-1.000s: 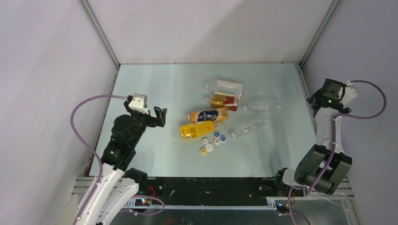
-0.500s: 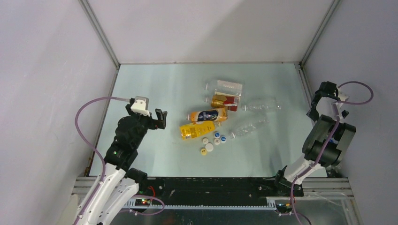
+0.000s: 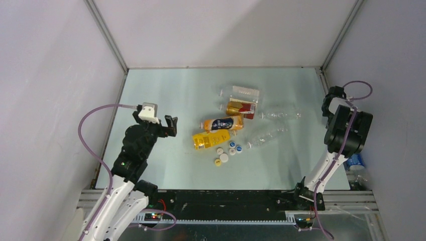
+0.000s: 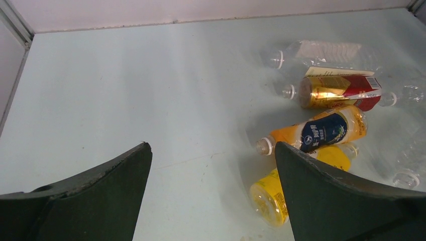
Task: Screw on the bottle caps
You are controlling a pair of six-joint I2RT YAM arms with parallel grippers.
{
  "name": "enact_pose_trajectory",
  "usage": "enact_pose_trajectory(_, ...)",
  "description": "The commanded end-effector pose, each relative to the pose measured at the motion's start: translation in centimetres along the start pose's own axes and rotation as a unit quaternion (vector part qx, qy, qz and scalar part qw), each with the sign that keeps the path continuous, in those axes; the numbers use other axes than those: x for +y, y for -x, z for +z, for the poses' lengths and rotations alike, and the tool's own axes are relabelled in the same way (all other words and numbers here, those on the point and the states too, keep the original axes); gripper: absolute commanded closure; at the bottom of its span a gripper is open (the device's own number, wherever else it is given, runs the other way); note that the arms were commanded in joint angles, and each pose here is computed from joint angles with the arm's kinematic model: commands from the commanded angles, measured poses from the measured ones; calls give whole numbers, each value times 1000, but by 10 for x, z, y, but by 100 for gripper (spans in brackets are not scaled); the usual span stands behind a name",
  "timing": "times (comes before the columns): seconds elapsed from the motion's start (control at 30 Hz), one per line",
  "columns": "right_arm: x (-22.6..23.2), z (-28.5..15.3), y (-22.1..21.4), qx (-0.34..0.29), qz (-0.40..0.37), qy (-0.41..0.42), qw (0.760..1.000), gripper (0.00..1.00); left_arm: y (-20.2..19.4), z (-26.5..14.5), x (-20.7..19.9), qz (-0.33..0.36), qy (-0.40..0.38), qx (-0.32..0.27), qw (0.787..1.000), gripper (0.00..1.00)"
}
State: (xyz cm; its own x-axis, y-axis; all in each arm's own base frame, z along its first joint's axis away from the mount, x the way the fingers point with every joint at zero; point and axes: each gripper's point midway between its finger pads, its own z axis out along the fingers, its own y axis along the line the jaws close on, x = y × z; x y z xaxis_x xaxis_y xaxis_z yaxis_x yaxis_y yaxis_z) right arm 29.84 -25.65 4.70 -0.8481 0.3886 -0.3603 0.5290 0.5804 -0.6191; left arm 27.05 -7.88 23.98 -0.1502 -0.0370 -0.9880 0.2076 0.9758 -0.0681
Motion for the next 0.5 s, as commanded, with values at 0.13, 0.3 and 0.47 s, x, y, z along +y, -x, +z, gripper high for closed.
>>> enact_pose_trajectory(0.13,-3,14,34,-40,-83,-63,994,35,1,5,2,-4,8,-11,1000,0)
enact_pose_trajectory(0.3,9,28,33,-37,-122,-64,990,38,-1,7,1,-4,8,-8,1000,0)
enact_pose_trajectory(0.47,18,40,24,-20,-172,-77,982,40,-2,7,1,-3,8,-6,1000,0)
